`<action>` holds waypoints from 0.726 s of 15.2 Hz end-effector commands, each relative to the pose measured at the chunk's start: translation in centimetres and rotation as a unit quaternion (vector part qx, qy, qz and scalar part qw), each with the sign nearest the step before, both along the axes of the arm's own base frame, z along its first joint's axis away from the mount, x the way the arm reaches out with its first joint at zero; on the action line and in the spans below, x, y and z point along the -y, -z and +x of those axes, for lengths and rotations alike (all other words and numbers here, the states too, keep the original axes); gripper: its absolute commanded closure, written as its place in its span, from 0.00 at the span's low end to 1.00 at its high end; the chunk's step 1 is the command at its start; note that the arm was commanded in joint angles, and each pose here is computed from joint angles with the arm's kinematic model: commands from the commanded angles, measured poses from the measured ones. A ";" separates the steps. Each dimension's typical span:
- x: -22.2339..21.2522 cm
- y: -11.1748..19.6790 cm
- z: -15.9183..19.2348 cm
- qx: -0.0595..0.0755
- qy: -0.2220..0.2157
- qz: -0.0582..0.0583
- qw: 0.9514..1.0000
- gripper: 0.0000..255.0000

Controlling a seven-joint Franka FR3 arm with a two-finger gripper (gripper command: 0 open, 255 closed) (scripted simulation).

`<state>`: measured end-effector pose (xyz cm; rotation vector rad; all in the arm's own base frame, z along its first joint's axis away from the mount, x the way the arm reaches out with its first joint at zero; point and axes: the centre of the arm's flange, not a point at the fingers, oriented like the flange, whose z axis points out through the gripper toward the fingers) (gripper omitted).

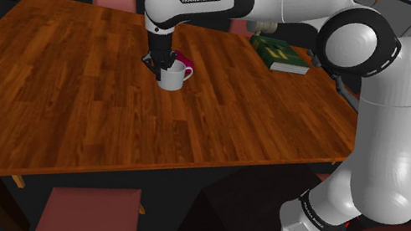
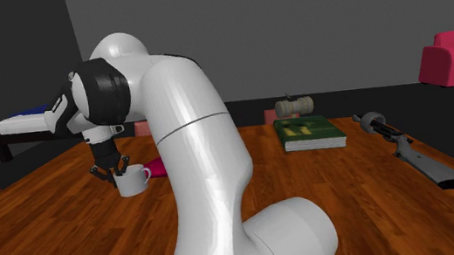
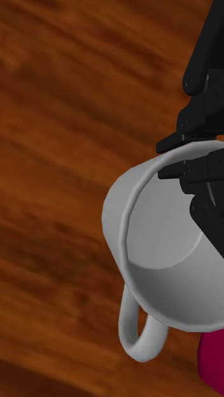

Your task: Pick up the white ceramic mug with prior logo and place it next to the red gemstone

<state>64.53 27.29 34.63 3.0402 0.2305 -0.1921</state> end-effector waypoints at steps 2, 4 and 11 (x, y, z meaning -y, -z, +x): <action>0.0 0.0 0.0 0.000 0.000 0.000 1.000 0.00; 0.0 0.0 0.0 0.000 0.000 0.000 1.000 0.00; -0.5 -4.9 0.6 0.000 0.000 0.000 1.000 0.00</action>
